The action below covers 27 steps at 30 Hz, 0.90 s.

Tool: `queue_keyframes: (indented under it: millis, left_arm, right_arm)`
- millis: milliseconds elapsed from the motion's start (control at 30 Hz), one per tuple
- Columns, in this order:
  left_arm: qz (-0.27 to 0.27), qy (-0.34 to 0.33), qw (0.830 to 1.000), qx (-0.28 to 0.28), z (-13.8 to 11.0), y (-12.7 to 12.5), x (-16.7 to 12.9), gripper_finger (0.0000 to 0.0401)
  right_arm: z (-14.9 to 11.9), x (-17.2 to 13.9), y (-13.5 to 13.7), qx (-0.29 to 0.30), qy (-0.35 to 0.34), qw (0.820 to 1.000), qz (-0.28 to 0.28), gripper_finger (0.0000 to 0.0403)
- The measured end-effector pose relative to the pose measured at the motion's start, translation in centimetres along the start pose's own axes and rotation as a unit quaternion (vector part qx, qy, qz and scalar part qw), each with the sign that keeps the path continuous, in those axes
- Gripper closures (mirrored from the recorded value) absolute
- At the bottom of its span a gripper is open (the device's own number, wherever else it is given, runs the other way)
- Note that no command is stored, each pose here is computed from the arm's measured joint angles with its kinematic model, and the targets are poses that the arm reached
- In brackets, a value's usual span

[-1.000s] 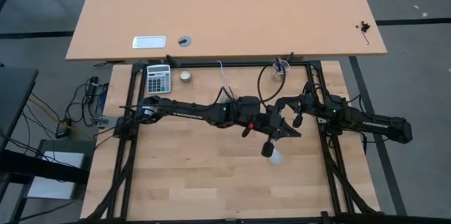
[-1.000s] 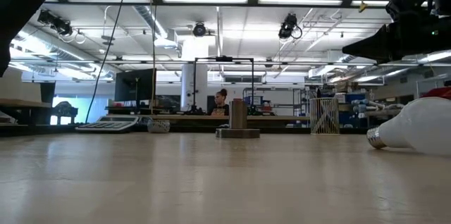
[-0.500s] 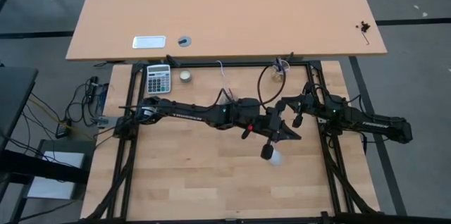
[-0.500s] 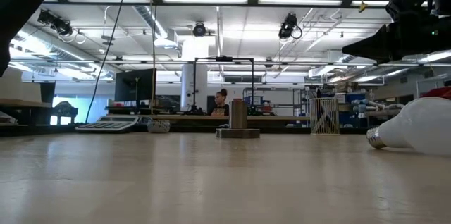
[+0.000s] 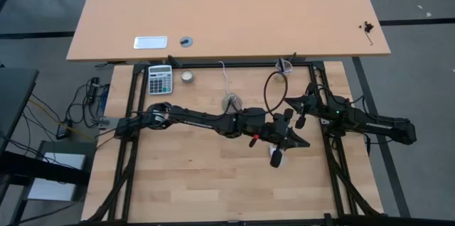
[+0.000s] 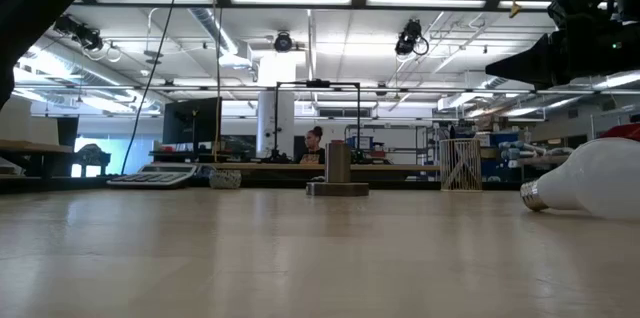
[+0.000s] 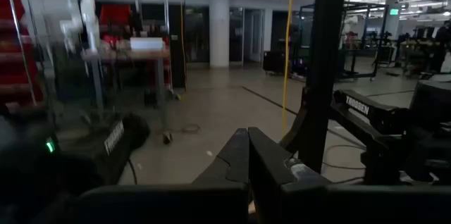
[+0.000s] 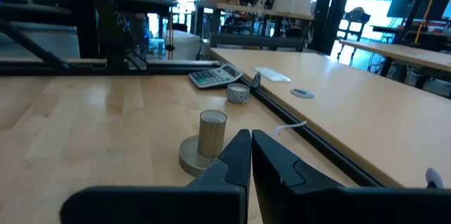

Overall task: Screw lightbulb
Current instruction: Insert the lightbulb into the lamp

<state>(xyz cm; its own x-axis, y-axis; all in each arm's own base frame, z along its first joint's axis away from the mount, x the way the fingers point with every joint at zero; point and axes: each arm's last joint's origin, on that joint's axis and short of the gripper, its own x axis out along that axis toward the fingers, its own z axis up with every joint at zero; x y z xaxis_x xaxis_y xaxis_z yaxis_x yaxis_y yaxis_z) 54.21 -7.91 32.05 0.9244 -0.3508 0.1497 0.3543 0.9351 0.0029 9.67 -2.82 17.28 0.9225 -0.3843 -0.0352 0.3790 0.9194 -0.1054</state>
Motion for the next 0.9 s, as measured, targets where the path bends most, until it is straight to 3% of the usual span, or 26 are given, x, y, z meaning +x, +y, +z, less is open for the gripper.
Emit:
queue_keyframes:
  millis: [233, 900]
  left_arm:
    - [-0.032, 0.053, 0.998, -0.013, -2.7, -0.5, 2.5, 0.0399]
    - [-0.041, 0.233, 0.972, 0.002, -7.9, -0.6, 1.6, 0.0399]
  right_arm:
    - [0.1, 0.0, 0.0, 0.001, -0.005, 1.000, -0.001, 0.0380]
    - [0.2, 0.0, 0.0, 0.001, -0.008, 1.000, -0.001, 0.0380]
